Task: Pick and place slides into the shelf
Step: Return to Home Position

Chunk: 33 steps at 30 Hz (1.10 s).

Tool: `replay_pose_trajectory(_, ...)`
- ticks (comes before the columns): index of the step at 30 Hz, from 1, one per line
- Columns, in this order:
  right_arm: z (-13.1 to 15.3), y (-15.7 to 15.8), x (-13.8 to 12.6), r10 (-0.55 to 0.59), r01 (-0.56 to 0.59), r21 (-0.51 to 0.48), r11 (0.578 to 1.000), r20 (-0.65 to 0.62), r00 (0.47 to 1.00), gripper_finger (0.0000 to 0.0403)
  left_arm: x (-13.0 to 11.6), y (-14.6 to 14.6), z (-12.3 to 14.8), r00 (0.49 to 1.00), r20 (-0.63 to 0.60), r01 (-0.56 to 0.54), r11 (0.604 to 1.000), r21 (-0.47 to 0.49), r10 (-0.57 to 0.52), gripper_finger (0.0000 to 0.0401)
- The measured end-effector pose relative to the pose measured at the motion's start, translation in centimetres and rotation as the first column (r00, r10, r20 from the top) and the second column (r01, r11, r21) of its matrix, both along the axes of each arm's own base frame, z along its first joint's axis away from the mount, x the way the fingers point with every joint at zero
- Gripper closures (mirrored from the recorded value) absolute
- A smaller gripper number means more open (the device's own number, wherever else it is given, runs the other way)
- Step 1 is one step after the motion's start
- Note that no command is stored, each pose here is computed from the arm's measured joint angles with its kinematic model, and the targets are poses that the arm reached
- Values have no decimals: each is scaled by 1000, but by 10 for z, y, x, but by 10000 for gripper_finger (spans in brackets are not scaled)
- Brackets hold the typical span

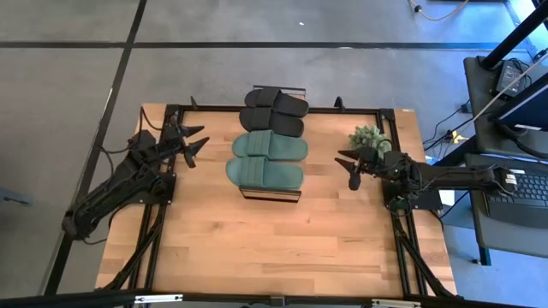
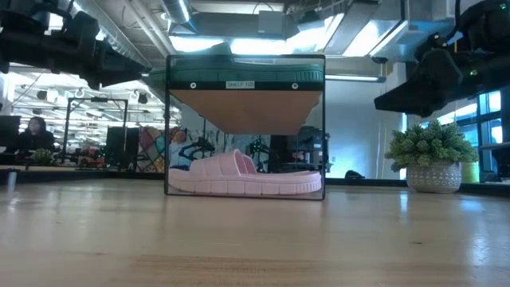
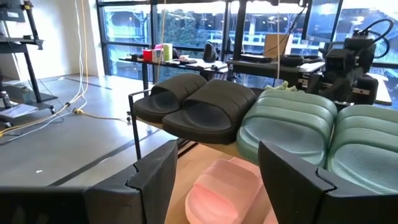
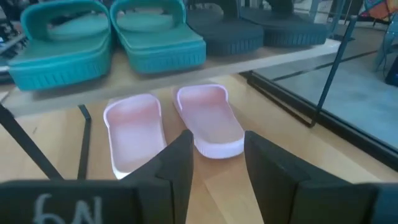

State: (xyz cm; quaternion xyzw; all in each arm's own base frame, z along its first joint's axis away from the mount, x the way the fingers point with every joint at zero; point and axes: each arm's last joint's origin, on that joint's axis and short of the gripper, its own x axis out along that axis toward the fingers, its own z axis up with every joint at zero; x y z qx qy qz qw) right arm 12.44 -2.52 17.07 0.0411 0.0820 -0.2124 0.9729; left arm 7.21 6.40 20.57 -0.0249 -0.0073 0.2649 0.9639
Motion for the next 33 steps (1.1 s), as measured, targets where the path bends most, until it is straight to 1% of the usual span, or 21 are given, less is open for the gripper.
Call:
replay_pose_trajectory(8,3,1,-9,-1,1,1,1000,25,1000,260,-6,-7,0,1000,26,1,1000,0,-1,185)
replay_pose_trajectory(11,3,2,-11,-4,4,18,1000,35,999,260,-8,-9,0,1000,28,1,1000,1,-1,185)
replay_pose_trajectory(22,5,3,-22,-5,4,17,1000,60,998,260,-9,-8,-5,999,-3,-44,998,-37,44,185)
replay_pose_trajectory(30,6,3,-24,-1,1,-7,1000,61,998,260,-4,-3,-22,998,24,-49,998,-44,50,185)
replay_pose_trajectory(33,6,3,-24,-1,1,-4,1000,63,998,260,-4,-2,-22,998,33,-48,998,-36,49,185)
